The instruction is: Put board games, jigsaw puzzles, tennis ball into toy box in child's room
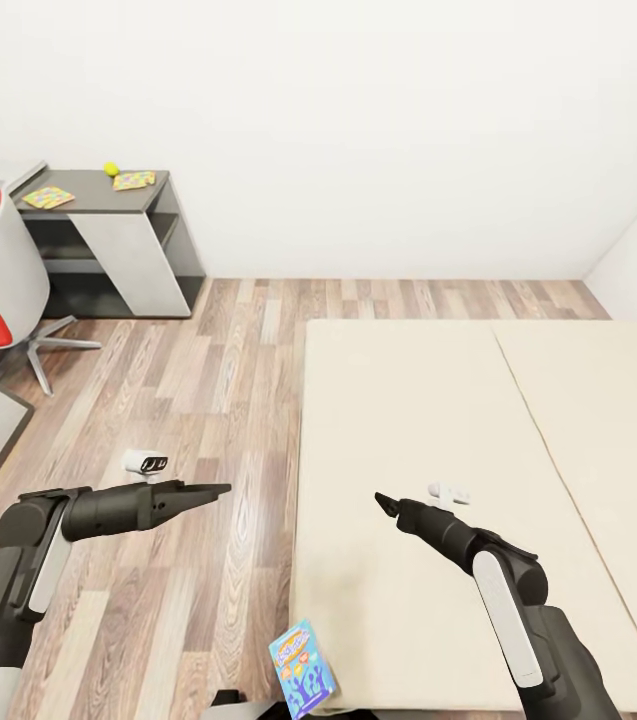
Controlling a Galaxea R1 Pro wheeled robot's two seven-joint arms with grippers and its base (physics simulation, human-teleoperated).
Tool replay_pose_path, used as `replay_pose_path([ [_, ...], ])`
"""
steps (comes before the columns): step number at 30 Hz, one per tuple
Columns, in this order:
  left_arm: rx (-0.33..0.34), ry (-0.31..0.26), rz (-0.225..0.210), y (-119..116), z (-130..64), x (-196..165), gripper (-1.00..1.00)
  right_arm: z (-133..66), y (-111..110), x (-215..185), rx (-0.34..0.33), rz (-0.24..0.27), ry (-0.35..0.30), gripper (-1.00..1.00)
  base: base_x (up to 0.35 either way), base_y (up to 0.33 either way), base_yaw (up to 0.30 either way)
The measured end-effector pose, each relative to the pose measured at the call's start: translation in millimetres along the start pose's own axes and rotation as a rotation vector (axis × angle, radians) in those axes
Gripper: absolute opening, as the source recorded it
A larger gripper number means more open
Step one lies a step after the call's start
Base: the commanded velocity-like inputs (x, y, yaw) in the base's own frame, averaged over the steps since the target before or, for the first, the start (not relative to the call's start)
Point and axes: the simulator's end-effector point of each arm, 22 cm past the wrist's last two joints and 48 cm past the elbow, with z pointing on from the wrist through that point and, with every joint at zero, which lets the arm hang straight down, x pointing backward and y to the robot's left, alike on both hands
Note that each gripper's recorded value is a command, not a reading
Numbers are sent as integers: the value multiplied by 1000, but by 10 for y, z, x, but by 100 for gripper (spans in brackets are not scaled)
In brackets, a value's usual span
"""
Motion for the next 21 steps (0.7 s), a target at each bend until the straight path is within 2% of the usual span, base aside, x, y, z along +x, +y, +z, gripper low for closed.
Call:
replay_pose_path([
  [21, 4, -5, 34, -154, -13, -67, 100, -94, 98, -134, -13, -13, -30, 100, 0, 0, 0],
])
